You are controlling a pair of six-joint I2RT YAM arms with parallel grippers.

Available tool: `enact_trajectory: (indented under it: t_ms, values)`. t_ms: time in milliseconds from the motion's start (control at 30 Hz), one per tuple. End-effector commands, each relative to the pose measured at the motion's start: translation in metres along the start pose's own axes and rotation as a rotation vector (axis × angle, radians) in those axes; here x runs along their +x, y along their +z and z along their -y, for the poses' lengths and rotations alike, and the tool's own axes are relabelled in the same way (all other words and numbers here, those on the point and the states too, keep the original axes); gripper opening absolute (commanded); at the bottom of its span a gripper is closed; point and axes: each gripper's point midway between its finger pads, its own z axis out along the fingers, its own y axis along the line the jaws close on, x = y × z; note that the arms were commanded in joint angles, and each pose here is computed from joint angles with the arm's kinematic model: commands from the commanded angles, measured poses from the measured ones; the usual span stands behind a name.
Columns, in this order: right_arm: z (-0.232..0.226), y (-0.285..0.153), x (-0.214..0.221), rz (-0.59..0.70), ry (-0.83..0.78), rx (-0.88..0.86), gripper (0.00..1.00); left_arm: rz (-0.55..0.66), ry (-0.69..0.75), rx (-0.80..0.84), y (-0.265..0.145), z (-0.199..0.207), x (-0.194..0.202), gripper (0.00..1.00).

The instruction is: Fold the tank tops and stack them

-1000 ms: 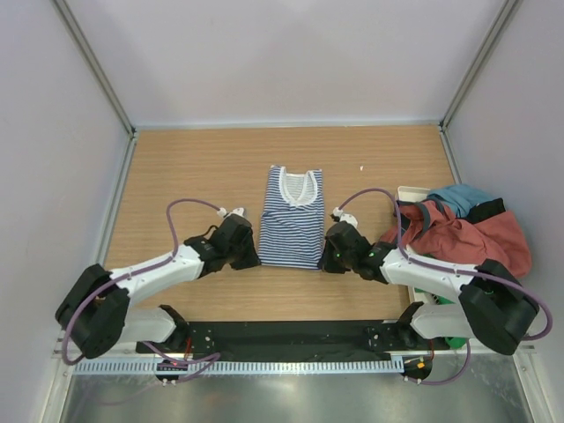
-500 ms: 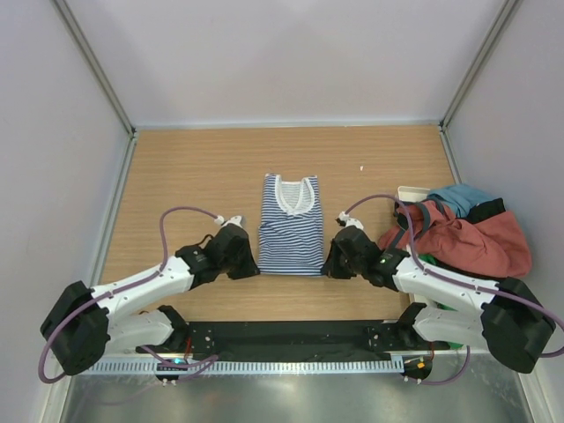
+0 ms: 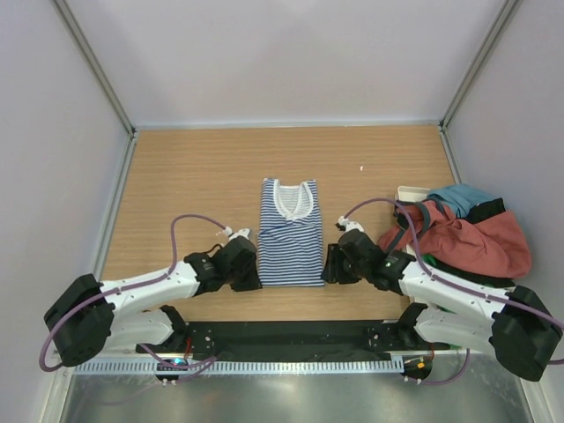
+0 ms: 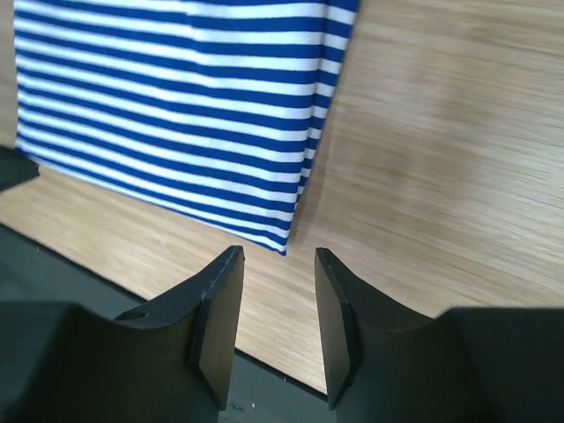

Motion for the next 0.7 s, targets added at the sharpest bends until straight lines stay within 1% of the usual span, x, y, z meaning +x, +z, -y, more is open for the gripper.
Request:
enact_trajectory:
  t_ms: [0,67,100,167,200,233,267,300,333,367,400,533,633,667]
  values:
    - [-0.028,-0.005,-0.006,0.023,-0.144,-0.11,0.44,0.023,-0.015,0.017,0.0,0.003,-0.003,0.0]
    - [-0.047,-0.005,-0.003,0.023,-0.232,-0.155,0.45,0.037,-0.015,0.003,-0.003,0.0,-0.005,0.0]
    - [-0.054,-0.005,-0.006,0.045,-0.294,-0.167,0.47,0.039,-0.014,-0.003,-0.003,-0.002,-0.005,0.0]
    - [-0.067,-0.004,-0.005,0.077,-0.391,-0.163,0.47,0.038,-0.012,-0.015,-0.004,-0.004,-0.005,0.0]
    - [-0.078,-0.004,-0.007,0.103,-0.466,-0.193,0.5,0.034,-0.009,-0.014,-0.005,-0.003,-0.005,0.0]
    - [-0.088,-0.004,-0.004,0.114,-0.53,-0.225,0.57,0.031,-0.009,-0.014,-0.005,-0.003,-0.005,0.0]
    - [-0.108,-0.006,0.011,0.117,-0.631,-0.298,0.69,0.03,-0.009,-0.011,-0.006,-0.002,-0.005,0.0]
    - [-0.112,-0.006,0.016,0.138,-0.701,-0.304,0.7,0.032,-0.009,-0.009,-0.007,-0.001,-0.005,0.0]
    - [-0.115,-0.006,0.015,0.177,-0.789,-0.294,0.71,0.028,-0.009,-0.006,-0.008,-0.001,-0.005,0.0]
    - [-0.118,-0.006,0.016,0.195,-0.825,-0.291,0.71,0.028,-0.009,-0.003,-0.009,0.0,-0.005,0.0]
    - [-0.117,-0.004,0.009,0.236,-0.833,-0.251,0.7,0.031,-0.011,0.001,-0.01,0.001,-0.005,0.0]
    - [-0.116,0.007,0.002,0.255,-0.926,-0.197,0.69,0.026,-0.011,0.01,-0.014,0.004,-0.006,0.0]
    - [-0.12,0.015,0.004,0.274,-0.991,-0.173,0.67,0.022,-0.013,0.021,-0.016,0.006,-0.006,0.0]
    - [-0.12,0.017,0.006,0.282,-1.045,-0.164,0.66,0.022,-0.013,0.023,-0.017,0.007,-0.006,0.0]
